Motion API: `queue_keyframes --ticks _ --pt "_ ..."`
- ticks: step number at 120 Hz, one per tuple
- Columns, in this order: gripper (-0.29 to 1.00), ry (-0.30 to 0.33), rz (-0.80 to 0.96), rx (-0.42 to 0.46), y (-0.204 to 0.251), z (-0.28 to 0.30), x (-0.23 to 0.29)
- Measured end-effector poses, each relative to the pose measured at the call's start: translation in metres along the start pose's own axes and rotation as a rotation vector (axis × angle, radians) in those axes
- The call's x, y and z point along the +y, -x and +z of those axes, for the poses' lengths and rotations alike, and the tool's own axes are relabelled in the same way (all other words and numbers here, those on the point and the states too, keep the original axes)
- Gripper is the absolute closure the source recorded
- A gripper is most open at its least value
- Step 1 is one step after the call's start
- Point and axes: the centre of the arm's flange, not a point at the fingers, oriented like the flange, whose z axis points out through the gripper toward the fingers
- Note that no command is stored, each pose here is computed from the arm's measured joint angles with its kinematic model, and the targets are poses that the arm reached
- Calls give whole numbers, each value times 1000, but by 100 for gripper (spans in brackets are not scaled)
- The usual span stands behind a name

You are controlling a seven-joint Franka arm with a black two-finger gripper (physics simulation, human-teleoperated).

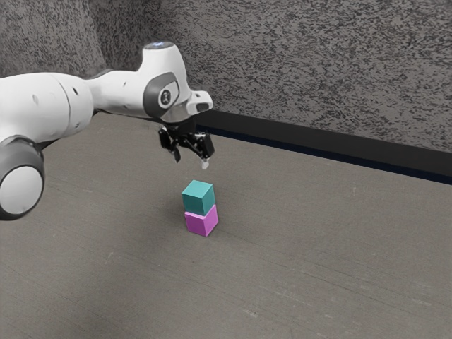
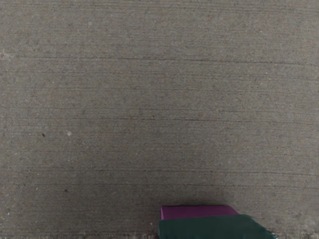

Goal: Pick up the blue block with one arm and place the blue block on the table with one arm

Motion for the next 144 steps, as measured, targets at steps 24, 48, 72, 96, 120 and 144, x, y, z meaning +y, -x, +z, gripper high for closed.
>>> queue_keyframes --ticks 24,48,72,96,120,144 --pt "0 40 119 -34 23 12 19" --pt "0 60 180 -44 23 35 20" --pt "0 77 215 -48 22 50 17" --pt "0 83 242 -11 19 39 22" --pt "0 96 231 -30 40 50 23" --pt "0 77 168 -8 37 53 20"
